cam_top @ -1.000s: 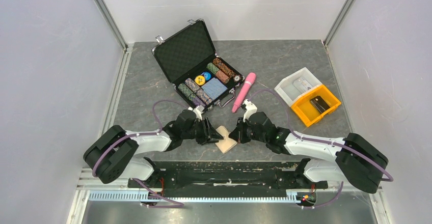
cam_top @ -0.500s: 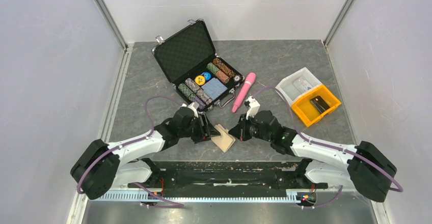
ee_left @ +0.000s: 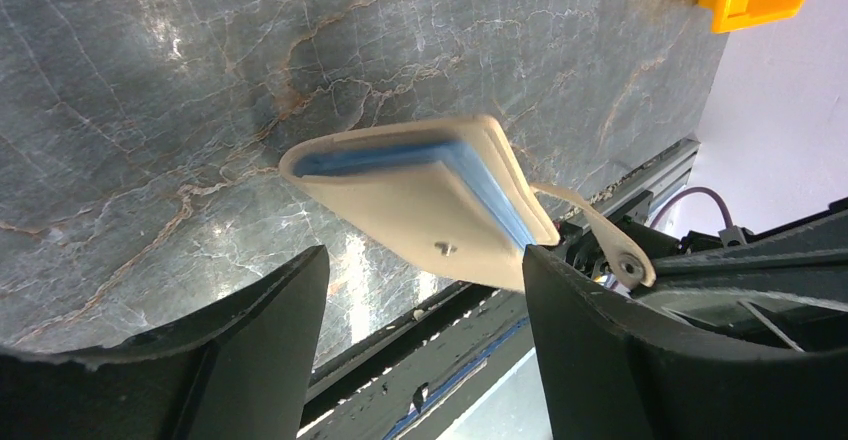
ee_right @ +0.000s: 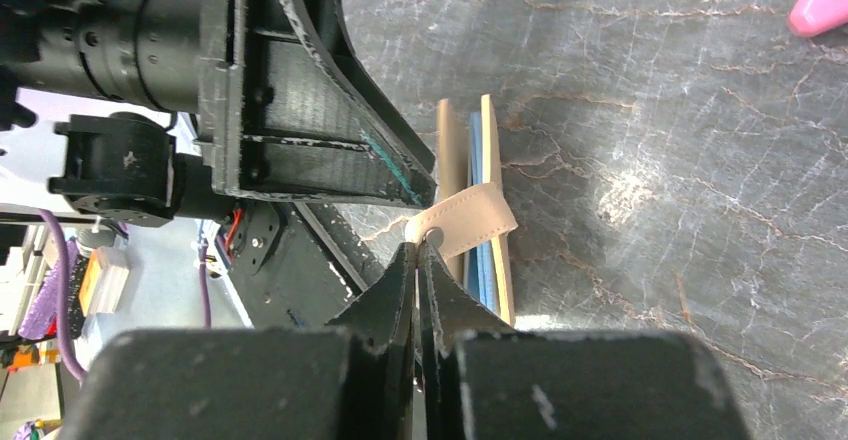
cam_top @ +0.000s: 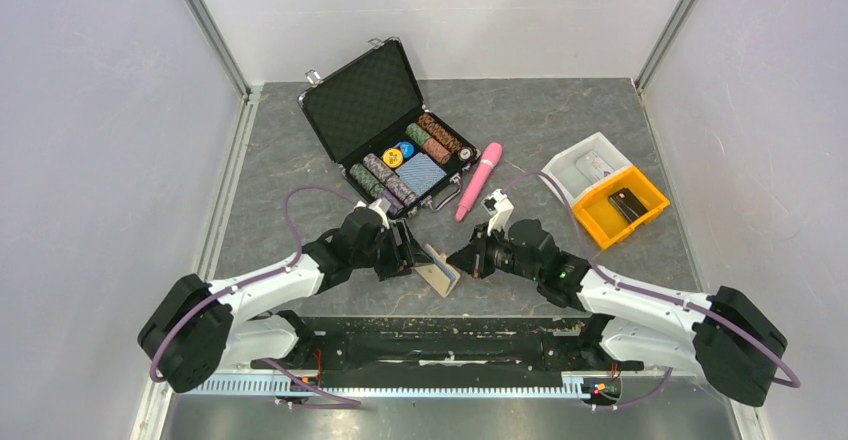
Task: Take the credit cards out of the card holder
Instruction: Open the card holder at the center of the board.
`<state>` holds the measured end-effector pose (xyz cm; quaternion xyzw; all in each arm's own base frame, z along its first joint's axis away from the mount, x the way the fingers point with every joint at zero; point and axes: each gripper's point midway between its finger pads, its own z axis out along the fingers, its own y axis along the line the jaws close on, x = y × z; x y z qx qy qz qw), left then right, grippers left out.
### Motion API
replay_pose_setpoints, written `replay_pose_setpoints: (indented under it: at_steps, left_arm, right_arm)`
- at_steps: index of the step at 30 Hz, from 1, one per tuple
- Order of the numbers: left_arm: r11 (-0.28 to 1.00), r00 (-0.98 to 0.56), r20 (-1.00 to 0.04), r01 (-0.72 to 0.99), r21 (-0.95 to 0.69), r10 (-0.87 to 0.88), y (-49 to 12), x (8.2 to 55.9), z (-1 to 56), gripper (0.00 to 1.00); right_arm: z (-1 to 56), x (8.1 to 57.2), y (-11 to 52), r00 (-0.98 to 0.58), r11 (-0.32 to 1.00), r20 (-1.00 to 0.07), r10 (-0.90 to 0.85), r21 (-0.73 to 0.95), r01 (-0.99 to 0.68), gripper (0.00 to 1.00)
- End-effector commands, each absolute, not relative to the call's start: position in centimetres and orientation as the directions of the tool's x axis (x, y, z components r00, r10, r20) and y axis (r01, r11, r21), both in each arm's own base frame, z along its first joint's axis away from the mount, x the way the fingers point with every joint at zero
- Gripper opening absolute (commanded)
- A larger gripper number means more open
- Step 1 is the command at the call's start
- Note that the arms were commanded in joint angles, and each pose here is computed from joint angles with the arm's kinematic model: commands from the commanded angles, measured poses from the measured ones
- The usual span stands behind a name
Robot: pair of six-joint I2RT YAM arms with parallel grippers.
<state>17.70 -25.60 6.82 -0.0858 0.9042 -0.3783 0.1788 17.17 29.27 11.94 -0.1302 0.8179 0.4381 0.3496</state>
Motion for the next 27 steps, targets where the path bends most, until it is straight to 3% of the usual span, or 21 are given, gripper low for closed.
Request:
replay_pose_setpoints:
  at_steps: [1,9,16,24,26,27]
  left_arm:
    - [0.686,-0.908,-0.314,0.042,-0.726,-0.276,-26.1,18.4,8.4,0.78]
    - [0.687,-0.917,-0.295,0.032,-0.726,-0.269,-26.1,18.0,7.7,0.73]
    - [0.689,-0.917,-0.296,0.033,-0.724,-0.267,-26.0,17.8,7.1,0.52]
    - [0.754,-0.918,-0.332,0.06,-0.654,-0.215,-24.7,17.6,5.9,0.17]
    - [0.776,-0.916,-0.35,0.074,-0.627,-0.195,-24.3,17.7,5.6,0.15]
    - [0.784,-0.915,-0.358,0.081,-0.615,-0.187,-24.2,17.8,5.5,0.15]
  right_arm:
    - [14.8,17.5,29.8,-0.685,0.529,-0.713,0.15,0.643,-0.554,0.0]
    - [14.5,17.5,29.6,-0.685,0.537,-0.713,0.149,0.64,-0.549,0.0]
    - [13.5,18.2,28.4,-0.675,0.608,-0.721,0.157,0.609,-0.509,0.0]
    - [10.2,18.6,25.8,-0.689,0.722,-0.717,0.106,0.532,-0.442,0.0]
    - [9.5,19.0,25.0,-0.688,0.755,-0.719,0.103,0.507,-0.416,0.0]
    - [9.5,19.2,24.6,-0.686,0.767,-0.721,0.099,0.495,-0.409,0.06]
